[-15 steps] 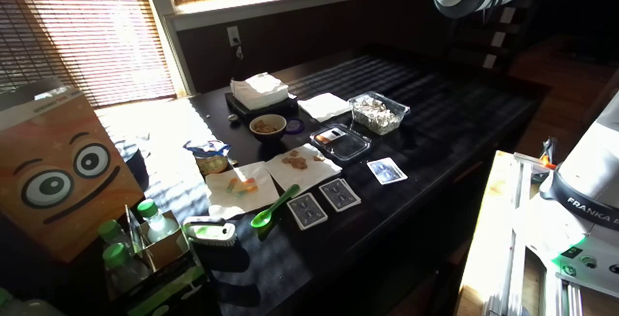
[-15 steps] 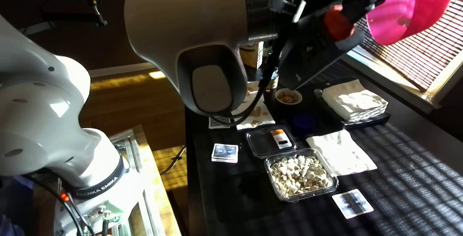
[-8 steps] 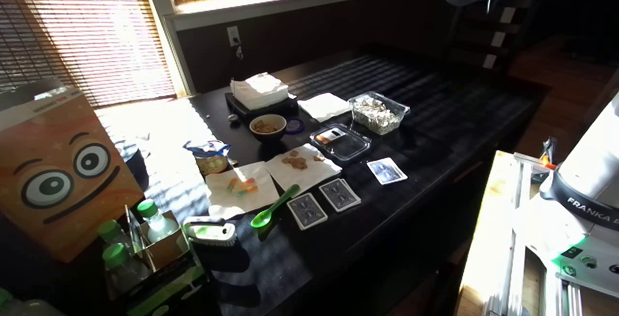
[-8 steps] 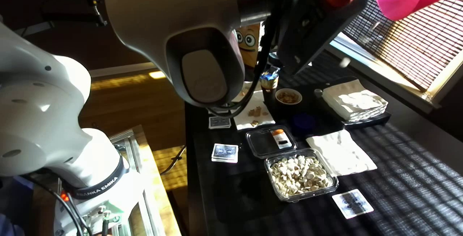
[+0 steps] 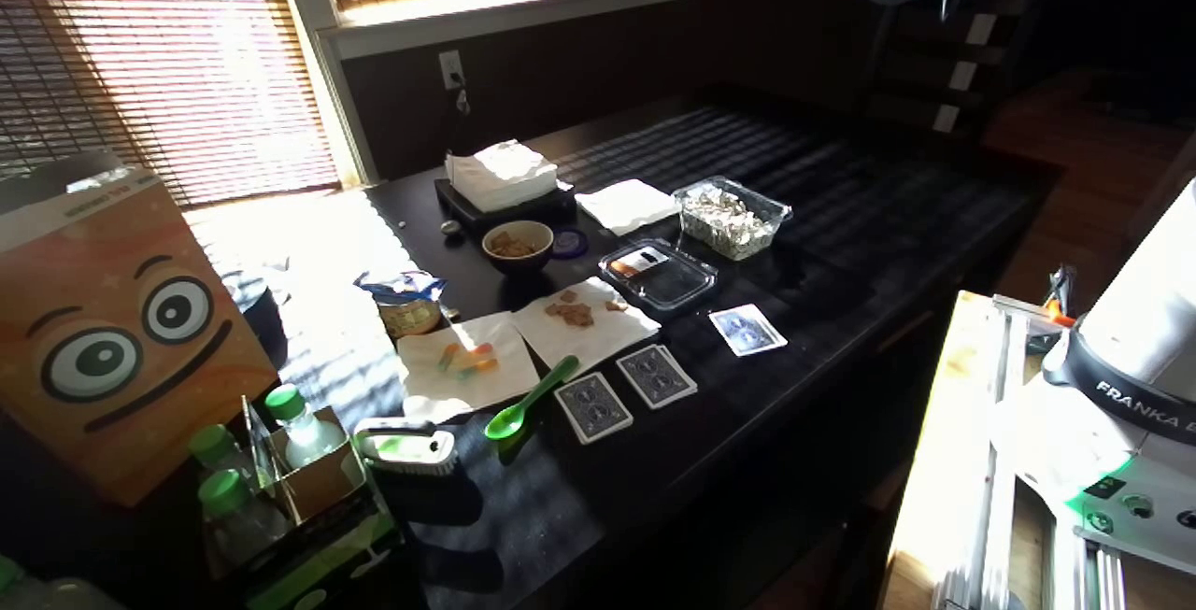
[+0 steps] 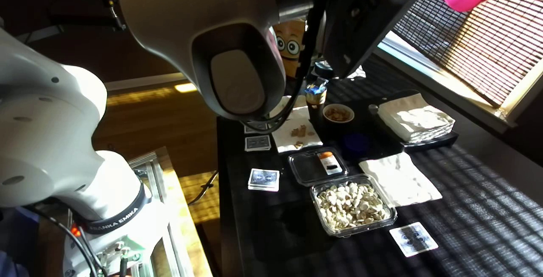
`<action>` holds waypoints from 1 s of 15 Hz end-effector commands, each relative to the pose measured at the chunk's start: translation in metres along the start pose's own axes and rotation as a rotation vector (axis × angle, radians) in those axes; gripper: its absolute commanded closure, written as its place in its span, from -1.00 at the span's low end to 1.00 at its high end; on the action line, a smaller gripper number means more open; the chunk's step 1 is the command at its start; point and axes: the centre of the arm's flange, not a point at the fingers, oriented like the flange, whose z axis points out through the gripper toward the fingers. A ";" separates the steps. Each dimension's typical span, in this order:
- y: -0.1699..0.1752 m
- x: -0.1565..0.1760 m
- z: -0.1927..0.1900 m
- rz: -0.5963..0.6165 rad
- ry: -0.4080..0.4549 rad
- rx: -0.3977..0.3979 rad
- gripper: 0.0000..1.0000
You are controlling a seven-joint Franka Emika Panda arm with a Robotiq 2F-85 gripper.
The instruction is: Move the objects from the pink bowl into the glass bowl
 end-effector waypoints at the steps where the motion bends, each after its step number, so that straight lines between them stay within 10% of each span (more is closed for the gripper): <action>1: -0.052 -0.047 -0.021 0.011 0.034 -0.022 0.98; 15: -0.109 -0.091 -0.019 0.149 -0.273 0.321 0.98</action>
